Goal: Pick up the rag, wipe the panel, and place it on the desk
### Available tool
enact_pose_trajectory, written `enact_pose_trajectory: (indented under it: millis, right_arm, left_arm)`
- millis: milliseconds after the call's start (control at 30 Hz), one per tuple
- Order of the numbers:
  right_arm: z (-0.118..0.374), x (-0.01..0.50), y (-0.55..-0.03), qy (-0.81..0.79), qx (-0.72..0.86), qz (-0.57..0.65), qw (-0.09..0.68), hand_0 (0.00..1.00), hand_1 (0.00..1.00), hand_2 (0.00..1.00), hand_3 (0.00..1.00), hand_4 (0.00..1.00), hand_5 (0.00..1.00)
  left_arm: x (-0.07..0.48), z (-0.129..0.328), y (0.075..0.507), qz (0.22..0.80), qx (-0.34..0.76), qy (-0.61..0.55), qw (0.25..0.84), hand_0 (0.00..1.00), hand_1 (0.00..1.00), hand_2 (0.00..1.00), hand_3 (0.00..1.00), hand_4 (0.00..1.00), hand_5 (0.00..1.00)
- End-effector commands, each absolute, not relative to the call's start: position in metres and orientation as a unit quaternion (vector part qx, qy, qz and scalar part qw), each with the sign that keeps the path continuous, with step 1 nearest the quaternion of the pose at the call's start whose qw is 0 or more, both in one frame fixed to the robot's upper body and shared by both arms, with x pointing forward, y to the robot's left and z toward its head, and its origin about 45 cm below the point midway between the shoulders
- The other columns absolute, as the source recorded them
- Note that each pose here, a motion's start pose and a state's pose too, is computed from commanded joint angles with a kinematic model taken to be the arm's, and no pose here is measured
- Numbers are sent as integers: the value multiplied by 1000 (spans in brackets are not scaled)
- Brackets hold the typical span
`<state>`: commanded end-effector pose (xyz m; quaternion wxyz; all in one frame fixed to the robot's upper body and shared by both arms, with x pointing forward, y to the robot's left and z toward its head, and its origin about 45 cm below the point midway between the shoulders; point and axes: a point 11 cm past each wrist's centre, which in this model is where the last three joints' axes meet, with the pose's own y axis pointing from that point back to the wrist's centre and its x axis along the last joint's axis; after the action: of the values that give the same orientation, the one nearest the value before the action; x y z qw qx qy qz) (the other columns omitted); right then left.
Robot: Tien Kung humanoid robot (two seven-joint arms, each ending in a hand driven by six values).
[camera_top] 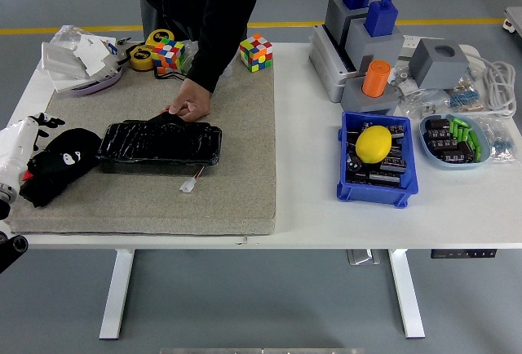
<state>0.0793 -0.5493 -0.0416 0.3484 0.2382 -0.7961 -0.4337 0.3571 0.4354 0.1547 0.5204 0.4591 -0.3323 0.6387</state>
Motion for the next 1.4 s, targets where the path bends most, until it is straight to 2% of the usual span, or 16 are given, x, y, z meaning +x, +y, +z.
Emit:
enact_pose_trajectory:
  millis: [767,800,1167,1200,1367,1400]
  right_arm:
    - [-41,83,-549,-797,242,-431,346,747,687,699,612,983,585]
    - [-41,83,-549,-797,242,-431,346,748,687,699,613,984,587]
    - [-40,82,-551,-800,239,-431,343,748,688,699,613,985,585]
    - [-40,82,-551,-800,239,-431,342,748,688,699,612,984,585]
    - [-39,85,-551,-802,239,-430,338,748,688,699,612,984,585]
    - [-39,84,-551,-802,239,-430,338,748,688,699,613,985,583]
  left_arm:
    - [357,140,438,645,468,-310,520,387,613,710,686,947,386]
    - [357,139,438,644,469,-308,520,378,596,704,673,940,352]
    - [357,135,434,644,467,-307,522,373,581,697,666,935,336]
    - [357,136,433,644,467,-308,522,330,459,600,636,903,273]
    - [357,137,432,649,459,-314,519,330,459,600,636,903,273]
    - [357,138,432,651,457,-316,517,282,403,538,594,824,138]
